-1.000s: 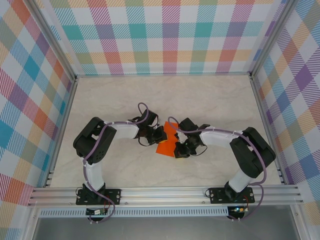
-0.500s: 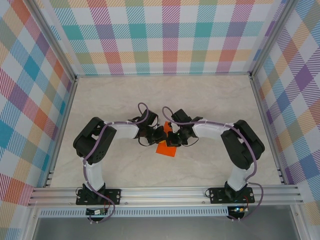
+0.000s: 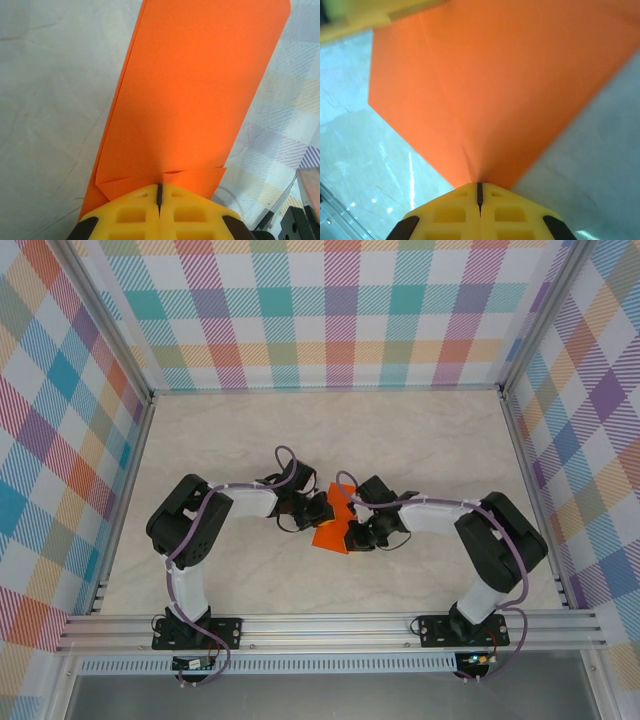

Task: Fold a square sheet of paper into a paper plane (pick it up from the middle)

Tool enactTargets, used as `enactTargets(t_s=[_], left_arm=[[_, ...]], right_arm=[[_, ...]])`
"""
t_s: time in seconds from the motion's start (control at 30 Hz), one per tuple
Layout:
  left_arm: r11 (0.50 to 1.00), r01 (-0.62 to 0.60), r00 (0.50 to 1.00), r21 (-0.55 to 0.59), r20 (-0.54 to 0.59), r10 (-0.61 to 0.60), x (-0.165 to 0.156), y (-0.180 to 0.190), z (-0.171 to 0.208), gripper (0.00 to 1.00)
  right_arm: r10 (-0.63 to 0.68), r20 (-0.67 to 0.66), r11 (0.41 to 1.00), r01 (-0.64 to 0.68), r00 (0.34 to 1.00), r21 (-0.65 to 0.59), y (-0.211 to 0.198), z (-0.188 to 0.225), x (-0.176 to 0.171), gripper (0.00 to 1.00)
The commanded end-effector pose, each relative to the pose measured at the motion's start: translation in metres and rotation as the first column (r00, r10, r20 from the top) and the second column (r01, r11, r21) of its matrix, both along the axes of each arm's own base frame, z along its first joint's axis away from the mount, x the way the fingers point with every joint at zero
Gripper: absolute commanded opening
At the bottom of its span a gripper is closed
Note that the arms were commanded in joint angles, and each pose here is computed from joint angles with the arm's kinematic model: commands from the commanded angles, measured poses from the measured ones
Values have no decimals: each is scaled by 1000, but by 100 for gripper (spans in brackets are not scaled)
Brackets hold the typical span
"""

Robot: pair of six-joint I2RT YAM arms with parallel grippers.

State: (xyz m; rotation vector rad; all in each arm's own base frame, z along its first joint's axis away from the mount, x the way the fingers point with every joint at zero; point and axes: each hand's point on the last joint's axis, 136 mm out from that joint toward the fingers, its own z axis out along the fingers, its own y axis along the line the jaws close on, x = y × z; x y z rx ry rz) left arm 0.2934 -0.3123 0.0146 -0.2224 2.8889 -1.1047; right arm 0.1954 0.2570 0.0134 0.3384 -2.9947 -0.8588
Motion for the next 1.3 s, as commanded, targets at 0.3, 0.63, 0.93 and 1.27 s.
enactTargets(t_s=[0.3, 0.63, 0.93, 1.27], left_arm=[[985, -8, 994, 173, -106, 27, -27, 27, -47, 0], [997, 51, 999, 54, -1, -51, -15, -1, -4, 2], [990, 143, 978, -20, 154, -138, -19, -14, 39, 8], [987, 161, 982, -2, 103, -159, -31, -17, 9, 6]], right_arm=[[-57, 66, 997, 53, 996, 57, 13, 37, 20, 0], [-99, -1, 994, 99, 995, -38, 8, -2, 23, 0], [-107, -31, 986, 103, 994, -128, -6, -19, 16, 0], [-102, -38, 984, 96, 994, -148, -10, -22, 13, 0]])
